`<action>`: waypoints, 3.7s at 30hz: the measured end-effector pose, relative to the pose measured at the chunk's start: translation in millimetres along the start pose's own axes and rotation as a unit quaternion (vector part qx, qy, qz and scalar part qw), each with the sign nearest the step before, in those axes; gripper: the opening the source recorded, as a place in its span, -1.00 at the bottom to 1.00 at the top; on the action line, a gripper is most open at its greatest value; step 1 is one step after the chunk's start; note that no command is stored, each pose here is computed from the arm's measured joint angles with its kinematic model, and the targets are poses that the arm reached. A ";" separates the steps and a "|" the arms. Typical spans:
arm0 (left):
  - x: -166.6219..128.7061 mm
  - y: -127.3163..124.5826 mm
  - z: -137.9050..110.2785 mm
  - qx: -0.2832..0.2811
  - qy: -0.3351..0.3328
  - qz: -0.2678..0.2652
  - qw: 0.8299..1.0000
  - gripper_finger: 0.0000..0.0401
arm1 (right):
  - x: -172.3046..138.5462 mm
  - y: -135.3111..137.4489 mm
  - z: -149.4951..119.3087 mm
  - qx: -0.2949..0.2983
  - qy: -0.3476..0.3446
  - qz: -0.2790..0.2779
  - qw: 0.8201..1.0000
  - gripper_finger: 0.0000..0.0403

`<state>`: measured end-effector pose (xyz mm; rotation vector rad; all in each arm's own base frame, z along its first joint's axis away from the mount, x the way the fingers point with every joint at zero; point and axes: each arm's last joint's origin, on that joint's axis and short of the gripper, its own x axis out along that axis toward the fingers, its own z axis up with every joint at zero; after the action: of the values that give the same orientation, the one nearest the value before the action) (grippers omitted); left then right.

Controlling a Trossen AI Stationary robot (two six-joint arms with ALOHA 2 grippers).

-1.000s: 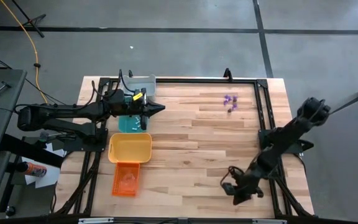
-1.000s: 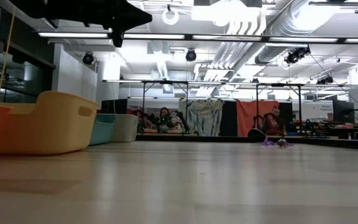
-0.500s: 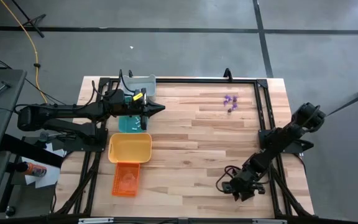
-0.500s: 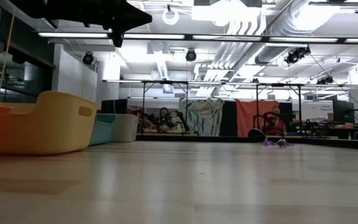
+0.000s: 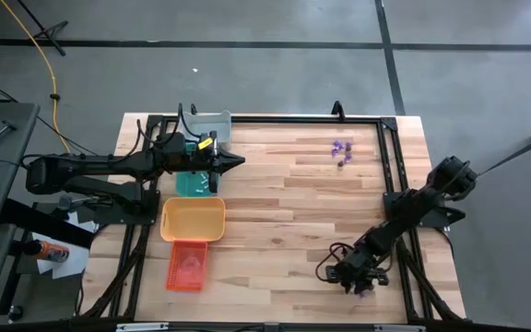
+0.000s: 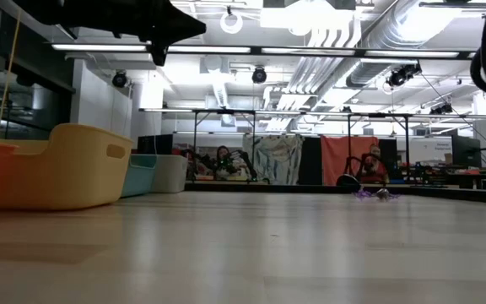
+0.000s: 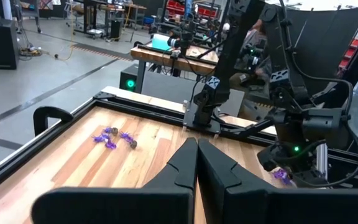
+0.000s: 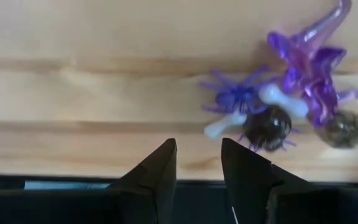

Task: Sort Halloween decoration
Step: Put the white bone toy in the green bin

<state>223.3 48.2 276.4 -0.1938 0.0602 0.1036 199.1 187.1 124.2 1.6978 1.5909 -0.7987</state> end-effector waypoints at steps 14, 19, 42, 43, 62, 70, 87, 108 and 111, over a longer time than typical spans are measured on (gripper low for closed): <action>0.0 0.0 -0.2 0.000 0.001 0.000 1.000 -1.00 | 2.3 -4.1 8.1 0.010 -0.030 -0.031 0.999 -0.42; 0.0 0.0 -0.1 -0.005 0.001 0.000 1.000 -1.00 | 2.0 -4.4 9.0 0.011 -0.033 -0.033 0.999 -0.43; 0.0 0.4 -2.1 -0.005 0.011 0.002 1.000 -1.00 | -2.2 -0.5 0.3 -0.063 -0.019 -0.032 0.997 -0.99; 0.0 0.4 -2.0 -0.005 0.011 0.002 1.000 -1.00 | -5.1 1.0 -3.1 -0.077 -0.013 -0.025 0.997 -0.98; -1.5 11.1 1.4 -0.051 -0.002 0.025 0.998 -1.00 | -147.1 61.3 51.9 -0.444 -0.234 0.239 0.831 -1.00; -1.5 10.3 2.9 -0.124 -0.010 0.015 0.992 -1.00 | -201.8 113.3 124.4 -0.595 -0.462 0.297 0.587 -1.00; -3.6 8.4 16.8 -0.077 -0.076 -0.001 0.994 -1.00 | -301.3 174.2 113.9 -0.668 -0.563 0.327 0.361 -1.00; -5.7 2.5 29.4 -0.083 -0.119 -0.067 0.987 -1.00 | -302.0 174.7 113.6 -0.656 -0.549 0.343 0.389 -1.00; -15.2 -4.1 57.9 -0.029 -0.202 -0.090 0.975 -1.00 | -292.1 180.5 119.1 -0.659 -0.541 0.335 0.402 -1.00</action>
<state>211.5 54.1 335.0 -0.2315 -0.3671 -0.0381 359.9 -87.1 300.5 0.1597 0.0968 0.0778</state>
